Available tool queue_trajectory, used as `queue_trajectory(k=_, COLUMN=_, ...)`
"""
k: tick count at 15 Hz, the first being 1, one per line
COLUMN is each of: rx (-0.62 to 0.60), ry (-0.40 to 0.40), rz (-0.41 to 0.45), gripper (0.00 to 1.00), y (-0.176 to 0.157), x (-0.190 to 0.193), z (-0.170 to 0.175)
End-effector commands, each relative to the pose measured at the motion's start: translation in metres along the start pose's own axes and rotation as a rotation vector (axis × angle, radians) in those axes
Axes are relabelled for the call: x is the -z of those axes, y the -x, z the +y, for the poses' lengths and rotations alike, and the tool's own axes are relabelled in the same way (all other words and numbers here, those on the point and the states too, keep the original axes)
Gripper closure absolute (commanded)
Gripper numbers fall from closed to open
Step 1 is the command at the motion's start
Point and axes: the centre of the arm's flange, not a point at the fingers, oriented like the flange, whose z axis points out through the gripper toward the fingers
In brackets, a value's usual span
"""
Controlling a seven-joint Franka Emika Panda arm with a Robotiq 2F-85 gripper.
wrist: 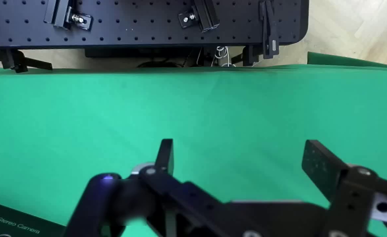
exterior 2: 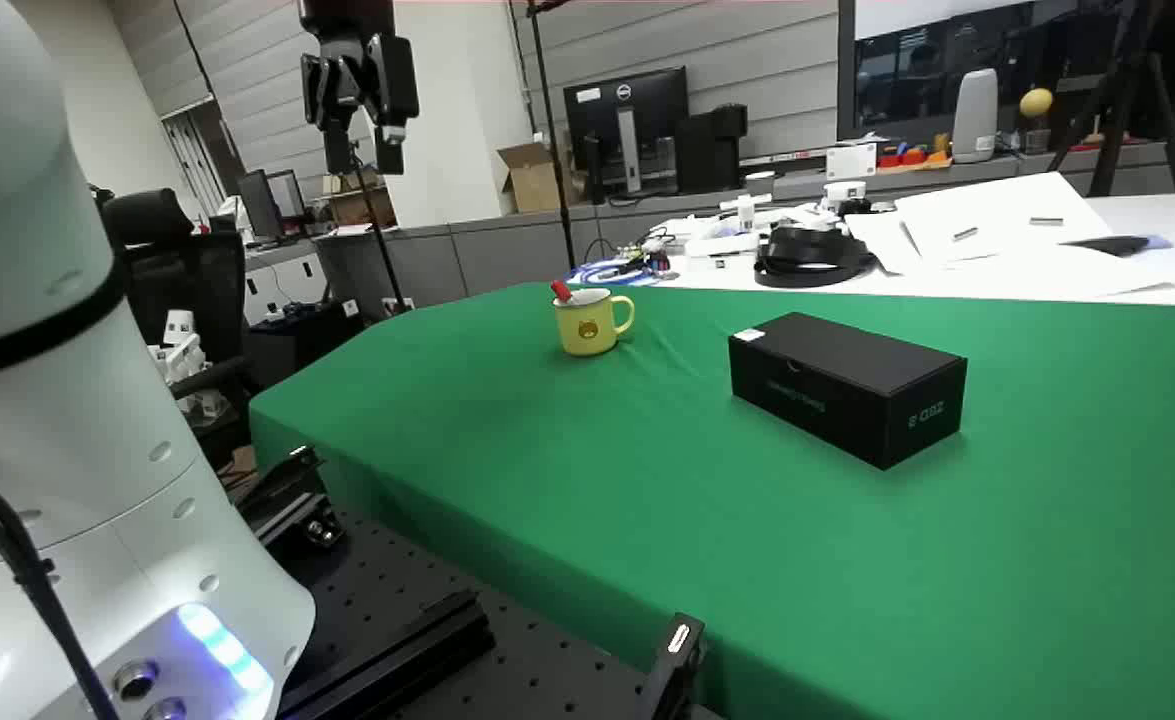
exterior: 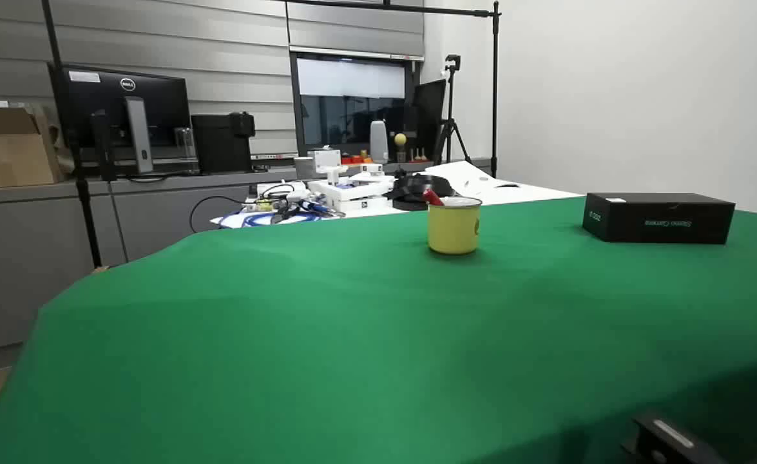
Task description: Take the red marker out of the yellow mug
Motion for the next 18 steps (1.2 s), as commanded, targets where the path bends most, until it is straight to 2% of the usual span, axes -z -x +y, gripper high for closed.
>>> queue_trajectory(k=1, rx=0.0, ry=0.0, rz=0.0, gripper=0.0, y=0.0, x=0.0, z=0.0)
queue_trajectory(k=10, rx=0.0, ry=0.0, rz=0.0, gripper=0.0, y=0.0, x=0.0, z=0.0)
queue_trajectory(k=13, rx=-0.011, ry=0.061, rz=0.023, gripper=0.0, y=-0.024, x=0.007, z=0.006)
queue_trajectory(k=18, rx=-0.016, ry=0.15, rz=0.029, gripper=0.0, y=-0.091, x=0.021, z=0.02)
